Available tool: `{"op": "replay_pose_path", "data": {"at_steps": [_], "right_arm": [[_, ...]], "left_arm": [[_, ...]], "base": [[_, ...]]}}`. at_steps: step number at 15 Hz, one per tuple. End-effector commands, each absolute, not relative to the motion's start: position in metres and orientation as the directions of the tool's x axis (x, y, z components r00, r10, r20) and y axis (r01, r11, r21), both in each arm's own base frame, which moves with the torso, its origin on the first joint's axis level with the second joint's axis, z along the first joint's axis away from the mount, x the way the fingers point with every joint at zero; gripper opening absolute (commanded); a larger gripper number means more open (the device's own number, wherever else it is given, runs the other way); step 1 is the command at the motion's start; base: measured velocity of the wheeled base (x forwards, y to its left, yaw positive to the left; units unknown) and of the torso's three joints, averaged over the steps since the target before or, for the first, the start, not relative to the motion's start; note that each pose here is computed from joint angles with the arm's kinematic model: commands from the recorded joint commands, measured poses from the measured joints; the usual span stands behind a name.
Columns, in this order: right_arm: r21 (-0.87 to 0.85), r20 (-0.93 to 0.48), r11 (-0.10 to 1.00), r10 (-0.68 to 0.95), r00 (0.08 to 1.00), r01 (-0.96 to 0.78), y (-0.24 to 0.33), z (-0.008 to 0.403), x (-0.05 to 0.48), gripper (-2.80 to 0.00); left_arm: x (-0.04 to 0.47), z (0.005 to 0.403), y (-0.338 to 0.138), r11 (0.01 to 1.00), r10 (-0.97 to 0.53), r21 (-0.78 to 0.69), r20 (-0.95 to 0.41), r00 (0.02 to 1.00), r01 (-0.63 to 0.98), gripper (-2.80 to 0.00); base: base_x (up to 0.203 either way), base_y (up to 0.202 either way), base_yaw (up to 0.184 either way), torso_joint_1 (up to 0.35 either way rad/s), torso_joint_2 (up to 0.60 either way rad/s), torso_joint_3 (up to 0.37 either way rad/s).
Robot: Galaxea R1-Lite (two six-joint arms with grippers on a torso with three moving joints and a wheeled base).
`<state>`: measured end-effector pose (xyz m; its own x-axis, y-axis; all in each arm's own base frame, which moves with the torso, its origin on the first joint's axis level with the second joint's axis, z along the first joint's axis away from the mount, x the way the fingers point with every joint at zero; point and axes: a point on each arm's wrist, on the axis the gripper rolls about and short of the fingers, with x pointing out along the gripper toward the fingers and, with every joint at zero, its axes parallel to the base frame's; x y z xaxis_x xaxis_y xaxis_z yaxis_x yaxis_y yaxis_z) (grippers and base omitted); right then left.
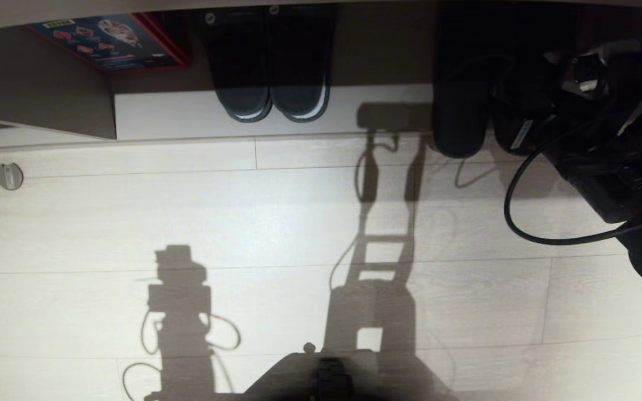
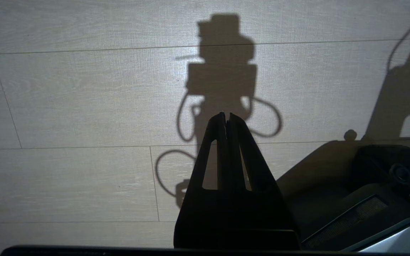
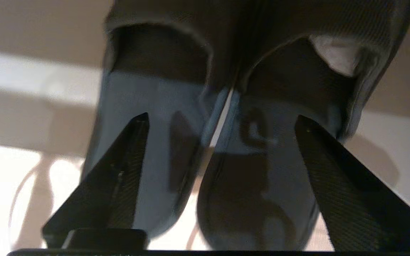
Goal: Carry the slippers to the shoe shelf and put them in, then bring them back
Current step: Pick up the slippers in the shoe cabinet
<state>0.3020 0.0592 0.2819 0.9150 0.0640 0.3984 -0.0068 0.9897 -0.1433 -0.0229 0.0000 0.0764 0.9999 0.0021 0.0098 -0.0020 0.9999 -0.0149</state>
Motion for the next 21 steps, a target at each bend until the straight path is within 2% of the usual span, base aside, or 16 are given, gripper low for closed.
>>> {"op": "replay_pose_path", "data": {"at_steps": [1, 3, 6, 10, 12, 13, 15, 18, 21], "right_arm": [[-0.145, 0.398, 0.989, 0.060, 0.915, -0.002, 0.062, 0.274, 0.319, 0.00], [-0.127, 0.443, 0.992, 0.032, 0.896, 0.027, 0.065, 0.274, 0.333, 0.00], [-0.081, 0.582, 0.995, 0.001, 0.813, 0.057, 0.070, 0.284, 0.362, 0.00], [-0.061, 0.633, 0.997, -0.004, 0.774, 0.056, 0.073, 0.284, 0.379, 0.00], [-0.047, 0.667, 0.997, -0.011, 0.745, 0.057, 0.077, 0.281, 0.404, 0.00], [-0.042, 0.685, 0.997, -0.014, 0.728, 0.059, 0.077, 0.282, 0.413, -2.80], [-0.029, 0.727, 0.997, -0.025, 0.686, 0.067, 0.076, 0.287, 0.426, -2.80], [-0.031, 0.735, 0.997, -0.022, 0.678, 0.065, 0.075, 0.289, 0.427, -2.80], [-0.062, 0.717, 0.997, 0.016, 0.697, 0.042, 0.072, 0.299, 0.406, -2.80]], "left_arm": [[-0.023, 0.076, 0.000, 1.000, 0.003, -0.015, 0.009, 1.000, -0.003, -2.80], [-0.023, 0.076, 0.000, 1.000, 0.002, -0.015, 0.008, 1.000, -0.001, -2.80], [-0.023, 0.076, 0.000, 1.000, 0.002, -0.015, 0.009, 1.000, -0.001, -2.80], [-0.023, 0.076, 0.000, 1.000, 0.003, -0.015, 0.009, 1.000, -0.003, -2.80], [-0.023, 0.076, 0.000, 1.000, 0.003, -0.015, 0.009, 1.000, -0.003, -2.80], [-0.023, 0.076, 0.000, 1.000, 0.002, -0.015, 0.009, 1.000, -0.001, -2.80], [-0.023, 0.076, 0.000, 1.000, 0.002, -0.015, 0.009, 1.000, -0.001, -2.80], [-0.023, 0.076, 0.000, 1.000, 0.003, -0.015, 0.009, 1.000, -0.003, -2.80], [-0.023, 0.076, 0.000, 1.000, 0.003, -0.015, 0.009, 1.000, -0.003, -2.80]], "base": [[0.000, 0.000, 0.000, 0.000, 0.00, 0.000], [0.000, 0.000, 0.000, 0.000, 0.00, 0.000], [0.000, 0.000, 0.000, 0.000, 0.00, 0.000], [0.000, 0.000, 0.000, 0.000, 0.00, 0.000], [0.000, 0.000, 0.000, 0.000, 0.00, 0.000], [0.000, 0.000, 0.000, 0.000, 0.00, 0.000], [0.000, 0.000, 0.000, 0.000, 0.00, 0.000], [0.000, 0.000, 0.000, 0.000, 0.00, 0.000], [0.000, 0.000, 0.000, 0.000, 0.00, 0.000]]}}
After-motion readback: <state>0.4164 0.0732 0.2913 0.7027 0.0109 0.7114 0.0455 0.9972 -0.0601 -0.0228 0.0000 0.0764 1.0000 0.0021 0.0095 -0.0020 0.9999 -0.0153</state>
